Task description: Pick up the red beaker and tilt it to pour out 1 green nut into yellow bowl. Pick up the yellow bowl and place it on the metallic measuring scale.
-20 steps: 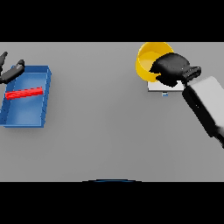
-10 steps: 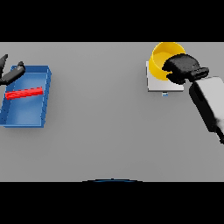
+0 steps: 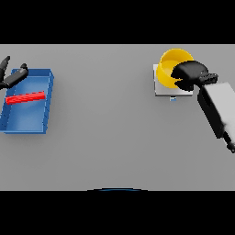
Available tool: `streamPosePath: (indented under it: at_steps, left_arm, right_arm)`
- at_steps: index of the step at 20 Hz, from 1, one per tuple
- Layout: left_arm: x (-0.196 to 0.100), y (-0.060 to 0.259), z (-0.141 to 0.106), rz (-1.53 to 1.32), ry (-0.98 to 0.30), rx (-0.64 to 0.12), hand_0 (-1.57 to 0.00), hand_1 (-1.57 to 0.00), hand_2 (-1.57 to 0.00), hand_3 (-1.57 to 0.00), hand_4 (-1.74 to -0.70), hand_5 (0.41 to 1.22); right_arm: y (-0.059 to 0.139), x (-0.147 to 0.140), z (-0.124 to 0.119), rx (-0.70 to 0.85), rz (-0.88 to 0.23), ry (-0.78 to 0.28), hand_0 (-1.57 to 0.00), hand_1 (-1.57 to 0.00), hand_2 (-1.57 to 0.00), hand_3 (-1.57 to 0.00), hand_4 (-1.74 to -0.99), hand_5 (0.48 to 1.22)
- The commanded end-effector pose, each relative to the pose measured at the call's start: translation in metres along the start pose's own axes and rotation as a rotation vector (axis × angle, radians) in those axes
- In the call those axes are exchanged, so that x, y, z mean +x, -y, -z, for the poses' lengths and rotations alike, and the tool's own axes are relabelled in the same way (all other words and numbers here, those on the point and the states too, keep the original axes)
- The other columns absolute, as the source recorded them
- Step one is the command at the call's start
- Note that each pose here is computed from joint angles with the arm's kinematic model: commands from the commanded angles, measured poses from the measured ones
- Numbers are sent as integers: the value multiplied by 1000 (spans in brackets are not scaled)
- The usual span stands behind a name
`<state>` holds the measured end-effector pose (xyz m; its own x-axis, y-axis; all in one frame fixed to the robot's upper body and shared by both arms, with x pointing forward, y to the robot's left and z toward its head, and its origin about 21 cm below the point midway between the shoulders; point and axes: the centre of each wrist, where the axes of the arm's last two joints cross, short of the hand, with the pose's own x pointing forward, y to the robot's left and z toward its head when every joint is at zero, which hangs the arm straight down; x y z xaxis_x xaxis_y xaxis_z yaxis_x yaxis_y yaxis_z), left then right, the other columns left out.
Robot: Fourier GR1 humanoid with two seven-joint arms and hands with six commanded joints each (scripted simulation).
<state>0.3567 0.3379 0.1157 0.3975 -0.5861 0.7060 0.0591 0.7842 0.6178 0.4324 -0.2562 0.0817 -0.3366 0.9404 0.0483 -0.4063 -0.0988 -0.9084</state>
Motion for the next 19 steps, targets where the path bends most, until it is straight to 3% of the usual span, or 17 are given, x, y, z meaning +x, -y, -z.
streamPosePath:
  at_steps: [1, 2, 3, 4, 6, 9, 13, 19]
  left_arm:
    - [-3, -1, -1, 2, -6, 7, 1, 1, 1, 1, -842, 780]
    - [-2, -1, 0, 4, -9, 5, 1, 1, 1, 1, -838, 779]
    - [-2, -2, 0, 4, -10, -4, 1, 1, 1, 1, -836, 775]
    - [-2, -1, -1, 0, 0, -4, 1, 1, 1, 1, -837, 773]
    - [1, -4, -2, 0, -2, 3, 1, 1, 1, 1, -834, 771]
    - [-4, -6, -3, -21, 1, -6, 1, 1, 1, 1, -840, 764]
    - [-2, -3, -4, -8, 0, -7, 1, 1, 1, 1, -834, 750]
    - [0, -3, -3, -3, 0, 1, 1, 1, 1, 1, -833, 760]
  right_arm:
    - [0, 0, 0, 0, 3, -7, -1571, -1571, -1404, -1376, -1741, 1221]
    - [1, 1, 1, 4, 8, -10, -1565, -1496, -1437, -1249, -1741, 1221]
    - [0, 1, 1, 12, 14, -13, -1558, -1428, -1343, -1110, -1682, 1221]
    - [-1, -4, -2, 12, 17, -13, -1471, -1285, -1178, -959, -1632, 1145]
    - [-1, -1, 0, 14, 52, -28, -1147, -958, -848, -688, -1559, 1014]
    - [1, -2, 0, 37, 90, -43, -605, -556, -470, -391, -1496, 890]
    - [3, -4, 0, 53, 70, -36, -247, -243, -192, -164, -1448, 824]
    - [-1, -5, -1, 87, 55, -50, -64, -63, -50, -42, -1390, 779]
